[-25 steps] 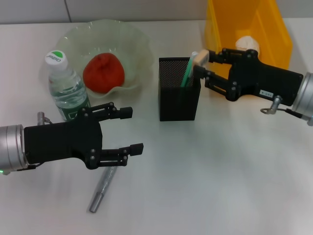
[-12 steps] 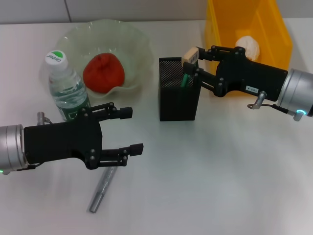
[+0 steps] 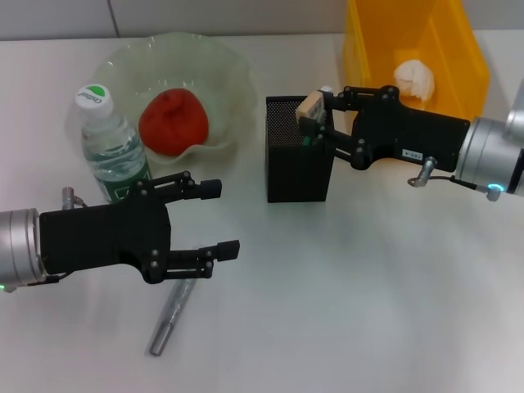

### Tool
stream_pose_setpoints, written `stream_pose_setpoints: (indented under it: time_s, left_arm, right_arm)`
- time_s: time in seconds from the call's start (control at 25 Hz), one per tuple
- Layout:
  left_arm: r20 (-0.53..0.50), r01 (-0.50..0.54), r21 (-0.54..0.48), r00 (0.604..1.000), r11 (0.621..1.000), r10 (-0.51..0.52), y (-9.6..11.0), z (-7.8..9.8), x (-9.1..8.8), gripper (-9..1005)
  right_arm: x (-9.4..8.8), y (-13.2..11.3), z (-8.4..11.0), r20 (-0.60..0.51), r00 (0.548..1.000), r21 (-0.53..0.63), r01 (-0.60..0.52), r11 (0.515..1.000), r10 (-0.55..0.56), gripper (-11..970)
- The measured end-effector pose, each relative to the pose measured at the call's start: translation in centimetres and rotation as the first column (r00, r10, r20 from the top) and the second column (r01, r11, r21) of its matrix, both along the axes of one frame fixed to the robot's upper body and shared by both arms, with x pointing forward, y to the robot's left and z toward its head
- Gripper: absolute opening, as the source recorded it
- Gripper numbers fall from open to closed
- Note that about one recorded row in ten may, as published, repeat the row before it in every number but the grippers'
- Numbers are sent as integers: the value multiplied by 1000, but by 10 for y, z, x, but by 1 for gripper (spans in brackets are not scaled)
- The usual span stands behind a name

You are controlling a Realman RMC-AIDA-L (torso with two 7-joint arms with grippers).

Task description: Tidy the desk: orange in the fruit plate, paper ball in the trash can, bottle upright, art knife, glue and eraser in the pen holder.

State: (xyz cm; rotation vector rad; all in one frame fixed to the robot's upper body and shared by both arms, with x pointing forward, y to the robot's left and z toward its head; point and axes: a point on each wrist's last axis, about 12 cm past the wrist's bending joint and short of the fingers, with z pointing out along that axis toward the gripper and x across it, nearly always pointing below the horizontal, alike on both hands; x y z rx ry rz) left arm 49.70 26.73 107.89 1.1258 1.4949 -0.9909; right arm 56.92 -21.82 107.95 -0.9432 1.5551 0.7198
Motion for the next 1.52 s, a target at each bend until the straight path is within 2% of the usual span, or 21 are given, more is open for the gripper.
stream_pose_setpoints:
  time_s: [0.2,0.4,0.88,1.24,1.36,1.44,1.52]
  left_arm:
    - [0,1,-1,1000,1000,-1,0,0,0,814]
    - [0,1,-1,1000,1000,-1,0,0,0,814]
    - [8,5,-5,1000,1000,-5,-1,2,2,815]
    - [32,-13,-49,999,999,14,-3,8,6,814]
    - [40,-21,-66,999,998,24,-2,11,7,814]
    - [48,-20,-76,999,997,24,-4,13,9,815]
    - [54,-17,-81,998,997,22,-5,14,11,815]
  right_arm:
    - [2,1,0,1,1000,-13,4,1000,-4,413]
    - [4,3,2,7,1000,-14,-2,1000,2,508]
    - [-3,0,2,19,1000,11,-2,1000,2,509]
    - [-35,-15,-3,89,996,121,-37,992,26,509]
    - [-50,-22,-6,100,994,164,-50,985,34,508]
    - [-72,-29,-11,85,994,212,-84,974,67,508]
    - [-78,-31,-13,74,995,221,-84,972,69,509]
